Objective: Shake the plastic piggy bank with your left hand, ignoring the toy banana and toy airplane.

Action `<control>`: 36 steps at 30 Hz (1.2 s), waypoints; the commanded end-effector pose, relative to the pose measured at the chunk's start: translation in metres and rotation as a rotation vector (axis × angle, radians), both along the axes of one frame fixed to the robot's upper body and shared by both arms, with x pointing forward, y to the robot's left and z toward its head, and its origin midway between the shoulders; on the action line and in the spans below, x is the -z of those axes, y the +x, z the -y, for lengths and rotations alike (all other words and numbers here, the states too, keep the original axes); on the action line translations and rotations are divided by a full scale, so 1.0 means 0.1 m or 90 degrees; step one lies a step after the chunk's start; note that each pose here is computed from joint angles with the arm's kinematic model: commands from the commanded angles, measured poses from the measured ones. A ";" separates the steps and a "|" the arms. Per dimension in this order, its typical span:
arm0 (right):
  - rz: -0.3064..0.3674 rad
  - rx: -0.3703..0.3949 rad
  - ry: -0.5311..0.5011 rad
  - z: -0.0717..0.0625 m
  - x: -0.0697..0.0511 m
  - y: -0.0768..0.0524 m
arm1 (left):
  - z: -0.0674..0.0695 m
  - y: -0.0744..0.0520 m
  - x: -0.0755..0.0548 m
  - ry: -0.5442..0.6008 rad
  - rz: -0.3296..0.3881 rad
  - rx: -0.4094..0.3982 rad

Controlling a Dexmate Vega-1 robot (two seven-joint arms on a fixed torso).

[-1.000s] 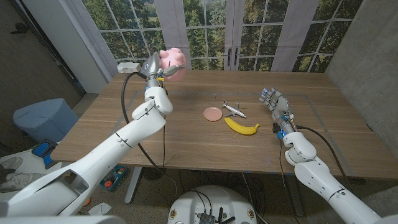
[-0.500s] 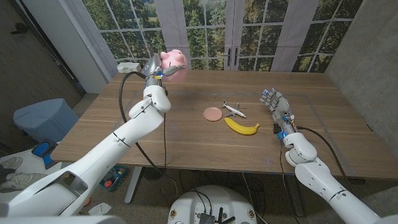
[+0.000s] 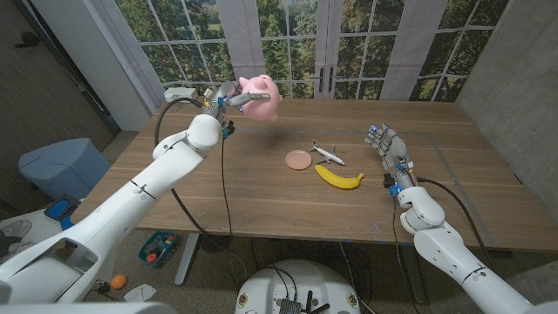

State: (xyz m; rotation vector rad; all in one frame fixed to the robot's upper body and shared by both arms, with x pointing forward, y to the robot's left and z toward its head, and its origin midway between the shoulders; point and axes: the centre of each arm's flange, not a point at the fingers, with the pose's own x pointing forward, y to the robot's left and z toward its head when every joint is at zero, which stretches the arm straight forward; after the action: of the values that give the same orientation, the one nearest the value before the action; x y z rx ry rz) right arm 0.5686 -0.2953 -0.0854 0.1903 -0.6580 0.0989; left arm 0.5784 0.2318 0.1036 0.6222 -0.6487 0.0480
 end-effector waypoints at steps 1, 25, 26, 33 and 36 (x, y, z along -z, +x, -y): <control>0.001 0.001 -0.002 -0.01 -0.01 0.00 | -0.04 -0.02 -0.17 -0.001 -0.001 0.265; 0.001 0.001 -0.004 -0.04 -0.06 0.04 | -0.10 0.08 -0.18 -0.035 -0.031 0.352; 0.001 0.001 -0.004 -0.03 -0.06 0.05 | -0.10 0.08 -0.18 -0.030 -0.030 0.343; -0.001 0.001 -0.002 -0.03 -0.05 0.06 | -0.08 0.04 -0.18 0.025 -0.010 0.191; -0.002 0.001 -0.002 -0.03 -0.05 0.07 | -0.05 0.02 -0.18 0.057 0.002 0.127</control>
State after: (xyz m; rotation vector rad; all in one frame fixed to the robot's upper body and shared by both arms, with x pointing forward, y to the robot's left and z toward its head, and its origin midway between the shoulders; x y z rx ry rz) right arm 0.5729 -0.2922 -0.0801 0.1841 -0.6595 0.1002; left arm 0.5852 0.2399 0.1208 0.4421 -0.7375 -0.3853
